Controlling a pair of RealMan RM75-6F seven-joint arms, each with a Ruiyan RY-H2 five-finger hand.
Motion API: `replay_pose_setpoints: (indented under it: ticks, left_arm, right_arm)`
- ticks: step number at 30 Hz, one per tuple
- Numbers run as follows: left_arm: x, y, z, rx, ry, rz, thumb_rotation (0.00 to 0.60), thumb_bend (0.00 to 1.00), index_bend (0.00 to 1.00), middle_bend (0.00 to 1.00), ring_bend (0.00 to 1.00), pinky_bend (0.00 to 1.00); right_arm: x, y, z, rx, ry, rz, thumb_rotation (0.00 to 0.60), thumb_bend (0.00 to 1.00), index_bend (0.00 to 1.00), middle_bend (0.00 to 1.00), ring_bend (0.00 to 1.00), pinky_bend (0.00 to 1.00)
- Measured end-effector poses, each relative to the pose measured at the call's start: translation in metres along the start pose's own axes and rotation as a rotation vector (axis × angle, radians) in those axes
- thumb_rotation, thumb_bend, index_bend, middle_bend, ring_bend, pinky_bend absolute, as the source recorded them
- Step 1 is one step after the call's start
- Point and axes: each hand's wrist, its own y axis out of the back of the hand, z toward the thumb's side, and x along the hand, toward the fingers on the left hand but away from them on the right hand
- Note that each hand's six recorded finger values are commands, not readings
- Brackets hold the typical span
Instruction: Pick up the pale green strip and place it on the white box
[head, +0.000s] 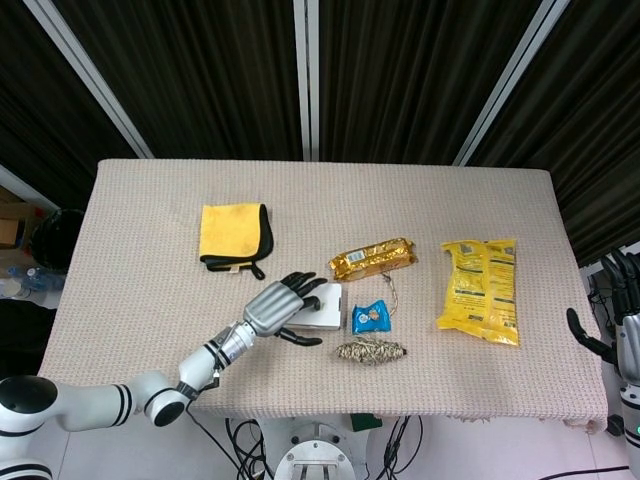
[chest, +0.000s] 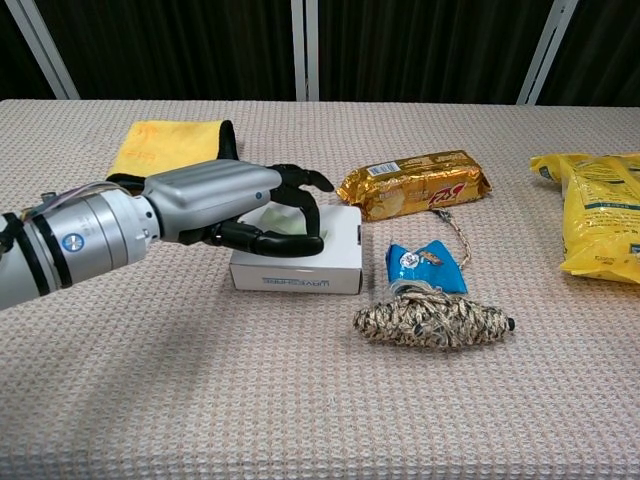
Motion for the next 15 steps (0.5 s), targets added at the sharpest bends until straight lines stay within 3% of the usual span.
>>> replay_pose_setpoints:
  ticks: [7, 15]
  left_arm:
    - [0.0012, -0.0023, 0.0005, 0.003, -0.001, -0.007, 0.0, 0.0, 0.37, 0.08, 0.0, 0.12]
    - [0.0012, 0.0073, 0.0062, -0.001, -0.02, 0.03, 0.0, 0.0, 0.37, 0.08, 0.0, 0.12]
  right_arm:
    - [0.0, -0.0007, -0.0018, -0.001, -0.005, 0.002, 0.6, 0.32, 0.0, 0.0, 0.0, 0.0]
    - [0.0002, -0.0005, -0.0027, -0.003, -0.006, 0.001, 0.6, 0.32, 0.0, 0.0, 0.0, 0.0]
